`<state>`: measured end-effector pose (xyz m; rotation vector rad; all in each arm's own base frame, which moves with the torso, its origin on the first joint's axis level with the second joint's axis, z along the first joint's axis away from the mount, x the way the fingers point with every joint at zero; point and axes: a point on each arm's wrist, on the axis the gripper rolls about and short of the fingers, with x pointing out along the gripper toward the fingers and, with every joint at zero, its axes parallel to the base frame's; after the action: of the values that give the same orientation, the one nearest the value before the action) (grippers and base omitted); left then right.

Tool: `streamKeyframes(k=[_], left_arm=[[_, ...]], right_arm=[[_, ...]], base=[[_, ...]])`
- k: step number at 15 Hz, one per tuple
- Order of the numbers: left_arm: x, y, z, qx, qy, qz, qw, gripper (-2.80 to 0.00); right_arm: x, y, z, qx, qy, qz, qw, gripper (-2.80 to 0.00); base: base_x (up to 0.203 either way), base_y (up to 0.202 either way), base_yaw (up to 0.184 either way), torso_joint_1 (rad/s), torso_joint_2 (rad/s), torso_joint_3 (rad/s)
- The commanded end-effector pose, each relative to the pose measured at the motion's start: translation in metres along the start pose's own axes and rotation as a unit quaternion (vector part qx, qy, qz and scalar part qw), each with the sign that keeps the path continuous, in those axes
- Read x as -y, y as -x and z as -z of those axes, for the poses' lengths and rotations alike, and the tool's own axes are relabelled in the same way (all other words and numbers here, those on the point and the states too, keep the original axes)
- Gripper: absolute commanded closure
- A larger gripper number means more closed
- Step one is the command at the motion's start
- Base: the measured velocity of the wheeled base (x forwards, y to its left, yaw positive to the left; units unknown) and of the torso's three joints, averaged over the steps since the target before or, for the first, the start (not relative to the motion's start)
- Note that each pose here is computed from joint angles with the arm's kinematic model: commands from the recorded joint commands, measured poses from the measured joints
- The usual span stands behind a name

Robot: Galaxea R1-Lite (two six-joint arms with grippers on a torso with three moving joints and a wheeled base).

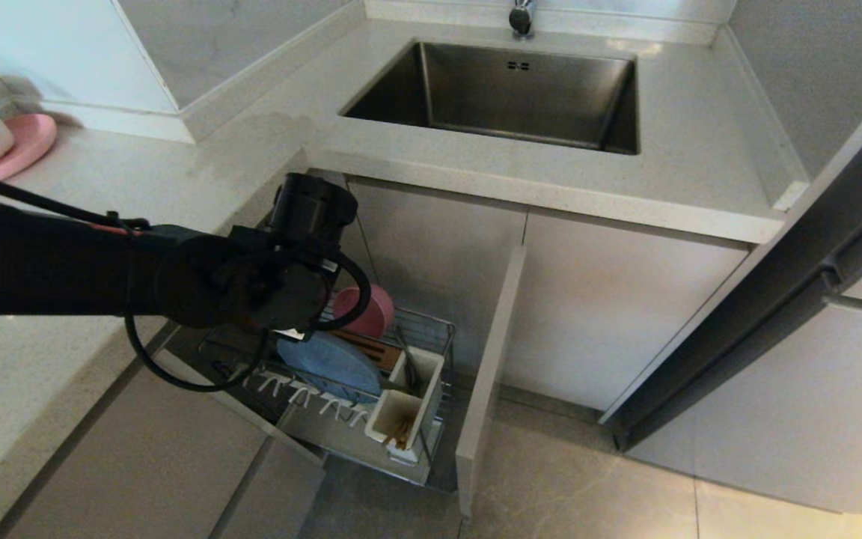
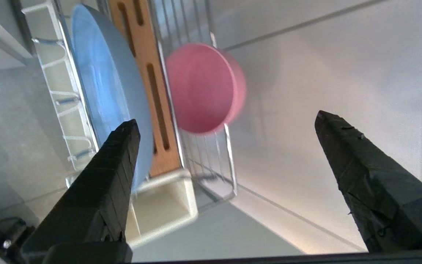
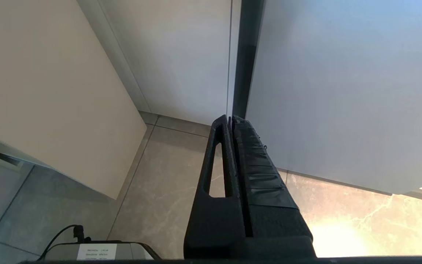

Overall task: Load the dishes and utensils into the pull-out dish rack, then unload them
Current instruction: Pick up the plate and place it in the cupboard, then take the plate out of the cupboard

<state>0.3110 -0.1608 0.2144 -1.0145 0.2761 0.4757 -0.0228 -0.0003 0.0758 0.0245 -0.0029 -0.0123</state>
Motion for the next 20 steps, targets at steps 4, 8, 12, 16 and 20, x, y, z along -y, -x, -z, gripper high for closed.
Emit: streamKeyframes(k=[4,8,12,16,20], left_arm=[[0.009,0.033,-0.013,-0.007,0.012,0.028,0.9995,0.0],[0.012,0.066,-0.024,-0.026,-0.005,0.041,0.9988,0.0],[0.011,0.105,-0.033,-0.049,-0.047,0.059,0.996,0.0],[0.008,0.138,-0.054,-0.027,-0.09,0.084,0.9921,0.0],[0.0,0.174,-0.095,-0.001,-0.121,0.128,0.9843,0.0]], right_arm=[[0.0,0.0,0.0,-0.001,0.0,0.0,1.0,0.0],[0.0,0.0,0.0,-0.001,0.0,0.0,1.0,0.0],[0.0,0.0,0.0,0.0,0.0,0.0,1.0,0.0],[0.0,0.0,0.0,-0.001,0.0,0.0,1.0,0.0],[0.0,0.0,0.0,0.0,0.0,0.0,1.0,0.0]], base=[[0.0,0.0,0.0,0.0,0.0,0.0],[0.0,0.0,0.0,0.0,0.0,0.0],[0.0,0.0,0.0,0.0,0.0,0.0],[0.0,0.0,0.0,0.0,0.0,0.0],[0.0,0.0,0.0,0.0,0.0,0.0]])
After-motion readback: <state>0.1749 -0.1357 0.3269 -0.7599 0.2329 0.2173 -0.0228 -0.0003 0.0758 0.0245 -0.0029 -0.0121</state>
